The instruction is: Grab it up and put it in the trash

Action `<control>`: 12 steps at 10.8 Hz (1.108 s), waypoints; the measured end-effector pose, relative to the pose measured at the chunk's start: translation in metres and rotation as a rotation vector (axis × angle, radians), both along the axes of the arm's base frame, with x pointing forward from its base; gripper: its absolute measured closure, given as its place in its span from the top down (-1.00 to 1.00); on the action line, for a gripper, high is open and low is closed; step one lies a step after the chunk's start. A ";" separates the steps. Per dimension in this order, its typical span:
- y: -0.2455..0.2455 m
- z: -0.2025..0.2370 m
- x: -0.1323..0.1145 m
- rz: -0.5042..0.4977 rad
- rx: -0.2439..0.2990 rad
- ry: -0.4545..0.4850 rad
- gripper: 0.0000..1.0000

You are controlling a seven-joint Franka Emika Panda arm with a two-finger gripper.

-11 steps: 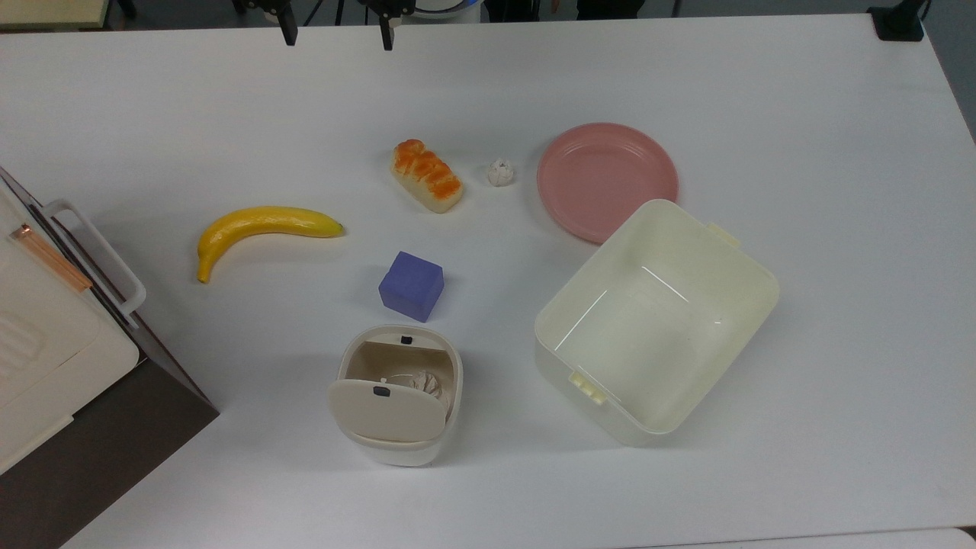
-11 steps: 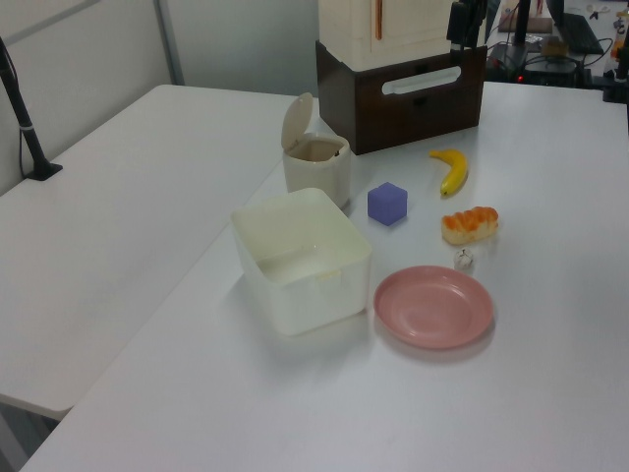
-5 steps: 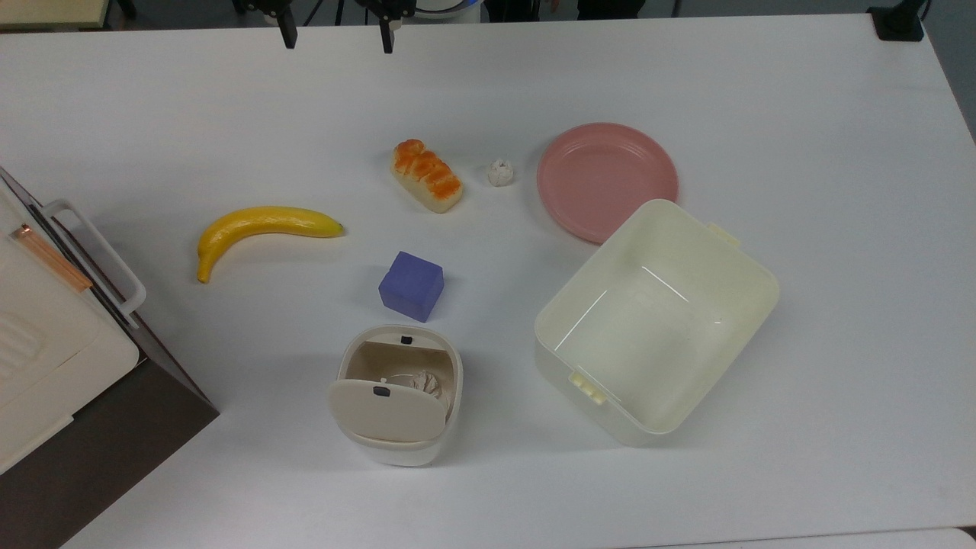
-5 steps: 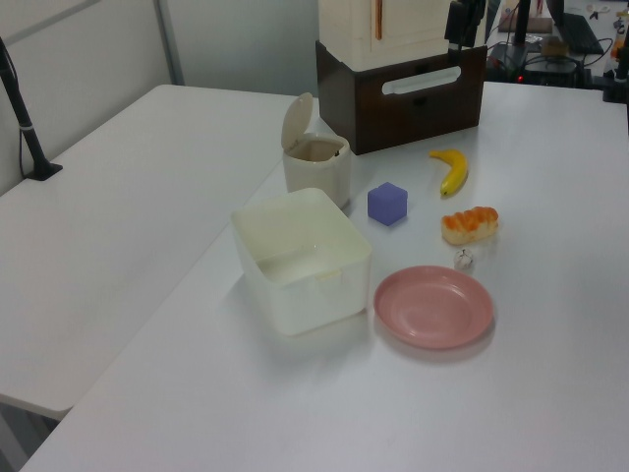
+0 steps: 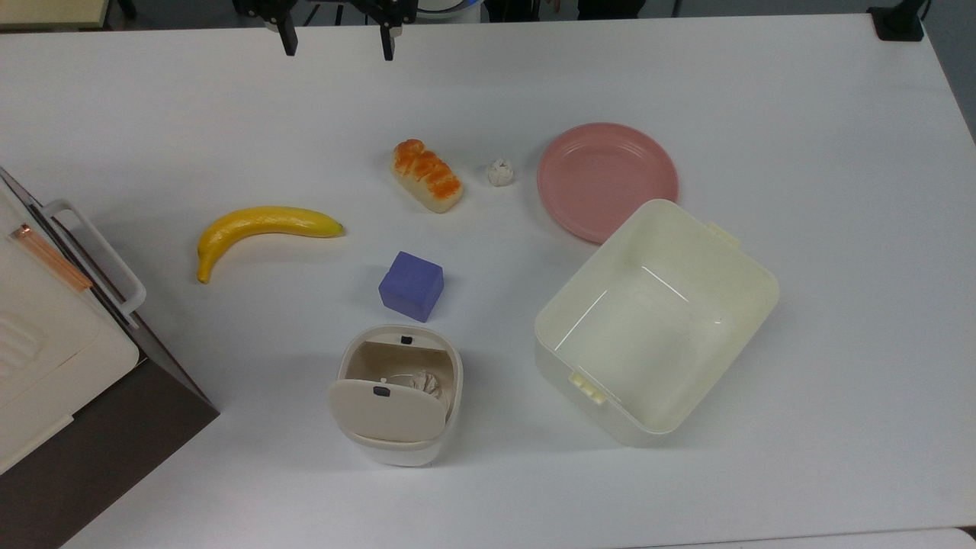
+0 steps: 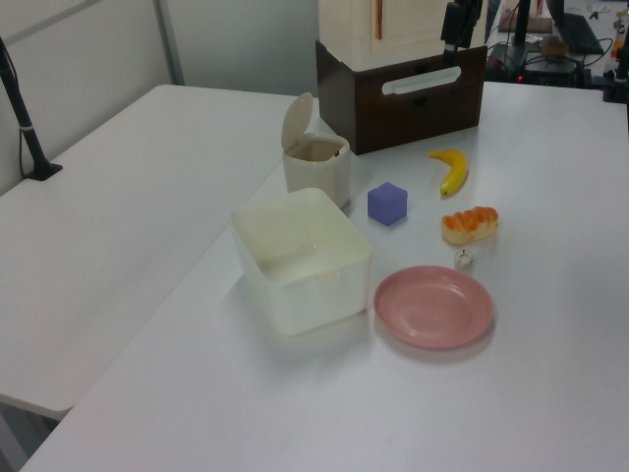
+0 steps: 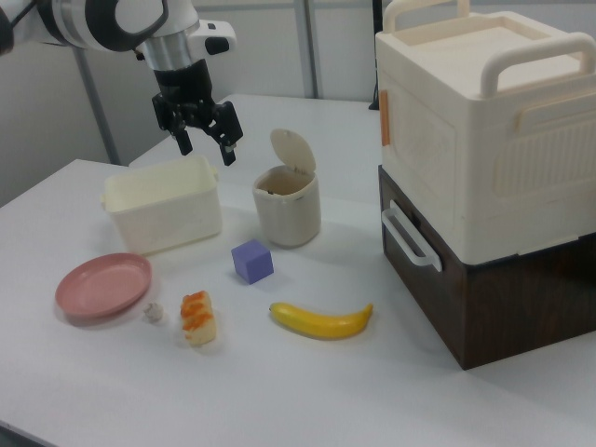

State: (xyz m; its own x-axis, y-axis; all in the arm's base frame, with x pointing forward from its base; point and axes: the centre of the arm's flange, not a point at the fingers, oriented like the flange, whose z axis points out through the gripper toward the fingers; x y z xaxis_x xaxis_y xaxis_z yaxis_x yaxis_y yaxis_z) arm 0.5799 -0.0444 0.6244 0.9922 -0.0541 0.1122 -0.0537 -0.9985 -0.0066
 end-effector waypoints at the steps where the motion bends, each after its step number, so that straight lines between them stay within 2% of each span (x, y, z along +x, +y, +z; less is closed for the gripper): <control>1: 0.001 -0.004 0.000 0.001 0.000 0.002 1.00; 3: 0.015 -0.023 0.000 0.027 0.004 0.018 1.00; 5: 0.063 -0.071 -0.013 0.118 -0.001 0.066 1.00; 7: 0.124 -0.136 -0.043 0.269 -0.132 0.170 1.00; 9: 0.158 -0.184 -0.068 0.392 -0.258 0.254 1.00; 11: 0.173 -0.213 -0.081 0.473 -0.354 0.302 1.00; 12: 0.175 -0.221 -0.081 0.494 -0.384 0.315 1.00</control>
